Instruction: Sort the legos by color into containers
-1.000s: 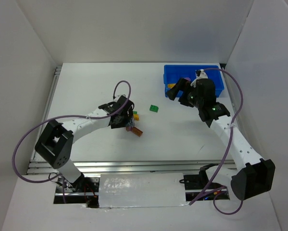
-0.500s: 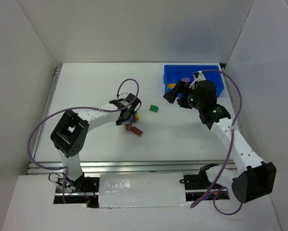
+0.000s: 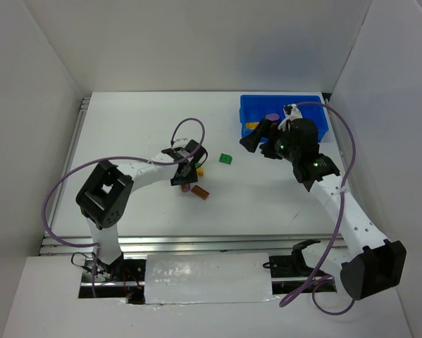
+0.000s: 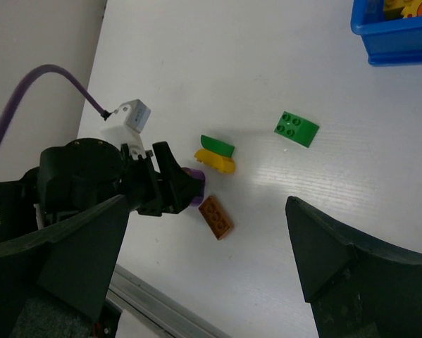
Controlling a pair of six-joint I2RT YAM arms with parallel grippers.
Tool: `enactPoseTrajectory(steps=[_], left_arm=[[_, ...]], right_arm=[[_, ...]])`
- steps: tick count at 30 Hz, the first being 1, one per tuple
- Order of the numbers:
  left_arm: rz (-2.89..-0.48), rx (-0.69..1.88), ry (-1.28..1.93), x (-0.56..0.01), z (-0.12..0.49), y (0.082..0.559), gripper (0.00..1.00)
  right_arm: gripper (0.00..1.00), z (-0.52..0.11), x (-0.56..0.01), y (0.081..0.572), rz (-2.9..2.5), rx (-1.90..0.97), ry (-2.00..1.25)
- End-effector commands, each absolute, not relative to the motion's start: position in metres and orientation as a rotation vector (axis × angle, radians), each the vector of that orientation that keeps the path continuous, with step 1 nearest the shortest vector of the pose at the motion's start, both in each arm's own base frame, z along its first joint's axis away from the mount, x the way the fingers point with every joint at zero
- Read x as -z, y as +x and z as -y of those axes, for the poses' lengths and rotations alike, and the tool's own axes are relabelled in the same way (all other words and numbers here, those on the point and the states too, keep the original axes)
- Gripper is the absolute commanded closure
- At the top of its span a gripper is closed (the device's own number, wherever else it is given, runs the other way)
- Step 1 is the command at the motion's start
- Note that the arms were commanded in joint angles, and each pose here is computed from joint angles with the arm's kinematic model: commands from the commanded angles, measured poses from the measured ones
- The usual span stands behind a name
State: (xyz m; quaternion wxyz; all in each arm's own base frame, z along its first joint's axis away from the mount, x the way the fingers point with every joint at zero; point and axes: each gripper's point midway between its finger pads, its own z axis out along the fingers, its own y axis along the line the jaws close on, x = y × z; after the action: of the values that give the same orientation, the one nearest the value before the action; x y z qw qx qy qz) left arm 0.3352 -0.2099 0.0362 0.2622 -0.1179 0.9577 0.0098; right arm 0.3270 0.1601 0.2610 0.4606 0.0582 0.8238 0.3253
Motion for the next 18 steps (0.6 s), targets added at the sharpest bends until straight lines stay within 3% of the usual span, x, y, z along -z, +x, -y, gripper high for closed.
enactPoseTrajectory(steps=[1,4,6,8,9,10,12,18], left_arm=[[-2.634,-0.074,-0.328,-0.022,0.2,0.32,0.37],[-2.639,-0.08,-0.323,-0.02,0.198,0.318,0.35],[-2.641,-0.082,-0.316,-0.019,0.198,0.318,0.39],[-2.641,-0.085,-0.32,-0.018,0.197,0.317,0.54],[-2.636,-0.078,-0.325,-0.021,0.197,0.318,0.74],[-2.633,-0.077,-0.328,-0.023,0.197,0.317,0.85],[-2.609,-0.048,-0.341,-0.035,0.197,0.318,1.0],[-2.444,0.176,-0.41,-0.119,0.2,0.317,1.0]], right_arm=[[0.0,-0.166,-0.275,0.323,-1.978,-0.829,0.088],[0.0,-0.166,-0.277,0.321,-1.973,-0.834,0.083],[0.0,-0.166,-0.279,0.321,-1.968,-0.835,0.082],[0.0,-0.165,-0.28,0.32,-1.963,-0.834,0.082],[0.0,-0.166,-0.28,0.32,-1.962,-0.836,0.08],[0.0,-0.166,-0.28,0.32,-1.962,-0.835,0.079],[0.0,-0.17,-0.281,0.318,-1.957,-0.866,0.057],[0.0,-0.193,-0.283,0.304,-1.902,-1.038,-0.061]])
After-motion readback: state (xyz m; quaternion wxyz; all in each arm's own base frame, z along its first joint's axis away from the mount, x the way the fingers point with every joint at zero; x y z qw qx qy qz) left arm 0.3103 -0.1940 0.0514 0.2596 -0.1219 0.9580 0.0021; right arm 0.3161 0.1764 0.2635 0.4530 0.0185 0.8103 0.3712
